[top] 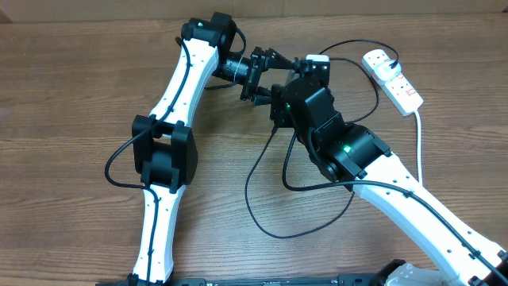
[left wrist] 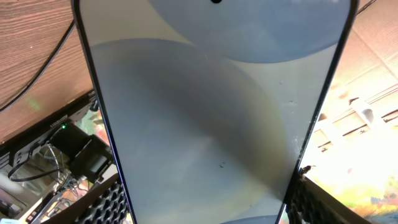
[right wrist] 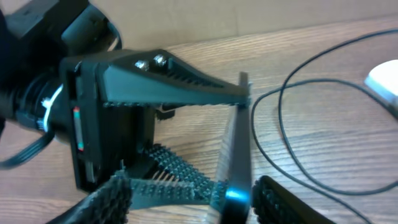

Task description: Plug charger to phone and switch on socket

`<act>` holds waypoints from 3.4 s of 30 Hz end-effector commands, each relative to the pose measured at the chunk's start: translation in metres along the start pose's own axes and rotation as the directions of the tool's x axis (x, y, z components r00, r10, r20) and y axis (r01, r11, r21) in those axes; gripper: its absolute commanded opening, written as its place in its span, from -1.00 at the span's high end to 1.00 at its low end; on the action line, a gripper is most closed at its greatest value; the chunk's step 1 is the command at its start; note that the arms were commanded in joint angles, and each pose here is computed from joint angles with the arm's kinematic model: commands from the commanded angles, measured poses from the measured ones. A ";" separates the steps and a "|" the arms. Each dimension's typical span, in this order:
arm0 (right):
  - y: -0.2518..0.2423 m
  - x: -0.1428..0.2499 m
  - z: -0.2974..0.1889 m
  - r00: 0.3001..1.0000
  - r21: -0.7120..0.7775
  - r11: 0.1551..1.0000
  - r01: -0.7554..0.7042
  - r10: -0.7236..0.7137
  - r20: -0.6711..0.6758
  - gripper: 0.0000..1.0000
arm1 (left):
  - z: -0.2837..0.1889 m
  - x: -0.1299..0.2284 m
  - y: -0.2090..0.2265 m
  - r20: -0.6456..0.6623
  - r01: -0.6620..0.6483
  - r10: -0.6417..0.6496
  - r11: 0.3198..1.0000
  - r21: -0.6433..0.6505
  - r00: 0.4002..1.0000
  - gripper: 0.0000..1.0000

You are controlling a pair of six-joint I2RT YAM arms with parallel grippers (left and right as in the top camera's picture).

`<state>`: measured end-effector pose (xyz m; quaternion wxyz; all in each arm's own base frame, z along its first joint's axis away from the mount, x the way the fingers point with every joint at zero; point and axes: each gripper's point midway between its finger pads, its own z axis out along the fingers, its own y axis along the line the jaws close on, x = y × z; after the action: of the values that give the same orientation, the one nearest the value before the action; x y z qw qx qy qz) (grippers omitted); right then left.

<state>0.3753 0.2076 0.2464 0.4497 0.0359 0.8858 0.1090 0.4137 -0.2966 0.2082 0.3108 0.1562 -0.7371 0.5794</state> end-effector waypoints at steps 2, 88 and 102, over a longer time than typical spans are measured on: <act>0.000 -0.014 -0.004 0.999 0.019 0.999 -0.029 0.028 0.047 -0.03 | -0.003 0.010 -0.014 -0.016 -0.030 0.031 0.999 0.033 0.999 -0.31; 0.019 -0.029 -0.016 0.389 -0.098 0.378 -0.921 0.909 -0.147 -0.40 | -0.010 -0.013 -0.030 0.042 -0.062 0.061 0.997 0.039 0.997 0.92; 0.022 -0.041 -0.094 0.954 -0.348 0.890 -0.296 0.257 -0.154 -1.00 | -0.074 -0.038 0.003 0.202 -0.551 0.654 0.736 -0.393 0.729 0.92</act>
<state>0.3229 0.2072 0.3390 0.3876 0.1620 0.8322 0.3619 0.4633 -0.2504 0.1741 0.1098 0.0537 -0.8194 0.5600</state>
